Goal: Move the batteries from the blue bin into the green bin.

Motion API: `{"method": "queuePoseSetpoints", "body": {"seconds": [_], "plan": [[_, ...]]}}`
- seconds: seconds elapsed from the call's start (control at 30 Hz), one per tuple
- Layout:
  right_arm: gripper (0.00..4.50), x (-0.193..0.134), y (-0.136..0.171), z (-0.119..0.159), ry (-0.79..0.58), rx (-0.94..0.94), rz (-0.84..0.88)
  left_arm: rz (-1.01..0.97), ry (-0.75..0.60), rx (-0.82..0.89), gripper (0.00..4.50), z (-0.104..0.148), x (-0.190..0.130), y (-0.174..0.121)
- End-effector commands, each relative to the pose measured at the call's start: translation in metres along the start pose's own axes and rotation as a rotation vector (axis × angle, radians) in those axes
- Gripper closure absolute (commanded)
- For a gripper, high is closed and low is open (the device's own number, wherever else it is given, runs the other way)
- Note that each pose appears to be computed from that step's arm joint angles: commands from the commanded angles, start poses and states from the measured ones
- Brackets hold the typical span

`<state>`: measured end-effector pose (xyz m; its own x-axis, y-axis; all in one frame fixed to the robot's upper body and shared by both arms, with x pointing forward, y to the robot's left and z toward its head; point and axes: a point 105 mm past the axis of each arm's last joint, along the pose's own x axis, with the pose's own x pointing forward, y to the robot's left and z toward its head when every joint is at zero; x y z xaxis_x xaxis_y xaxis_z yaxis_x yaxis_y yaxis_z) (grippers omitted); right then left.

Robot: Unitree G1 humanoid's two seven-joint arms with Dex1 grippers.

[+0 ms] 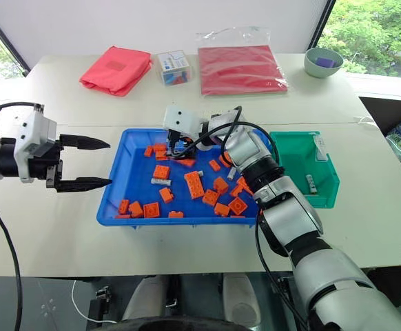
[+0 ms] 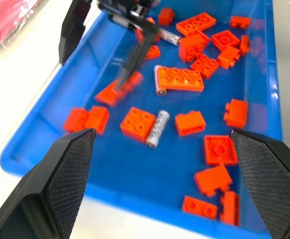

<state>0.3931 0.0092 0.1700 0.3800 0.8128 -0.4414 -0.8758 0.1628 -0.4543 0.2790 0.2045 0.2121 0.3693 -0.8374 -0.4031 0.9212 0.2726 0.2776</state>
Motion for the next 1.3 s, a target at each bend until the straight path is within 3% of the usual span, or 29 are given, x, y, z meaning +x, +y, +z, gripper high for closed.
{"method": "queuePoseSetpoints", "body": {"seconds": [0.03, 0.2, 0.4, 0.9, 1.2, 1.3], "plan": [[0.07, -0.005, -0.004, 0.025, -0.086, -0.005, -0.018, 0.003, -0.009, 0.036, 0.00, 0.007, -0.001, 0.004], [0.07, -0.019, 0.001, 0.037, -0.114, 0.040, 0.012, -0.004, -0.011, 0.037, 0.00, 0.007, 0.000, 0.005], [0.07, -0.029, 0.046, 0.030, -0.071, 0.235, 0.184, -0.064, -0.014, 0.028, 0.00, 0.004, 0.008, -0.005], [0.07, 0.010, 0.074, -0.020, 0.097, 0.433, 0.165, -0.062, -0.033, 0.059, 0.00, 0.012, 0.013, 0.000], [0.07, 0.020, 0.081, -0.028, 0.132, 0.406, 0.175, -0.049, -0.034, 0.065, 0.00, 0.012, 0.012, 0.001], [0.96, 0.023, 0.084, -0.027, 0.136, 0.389, 0.182, -0.044, -0.038, 0.069, 0.00, 0.013, 0.012, 0.002]]}}
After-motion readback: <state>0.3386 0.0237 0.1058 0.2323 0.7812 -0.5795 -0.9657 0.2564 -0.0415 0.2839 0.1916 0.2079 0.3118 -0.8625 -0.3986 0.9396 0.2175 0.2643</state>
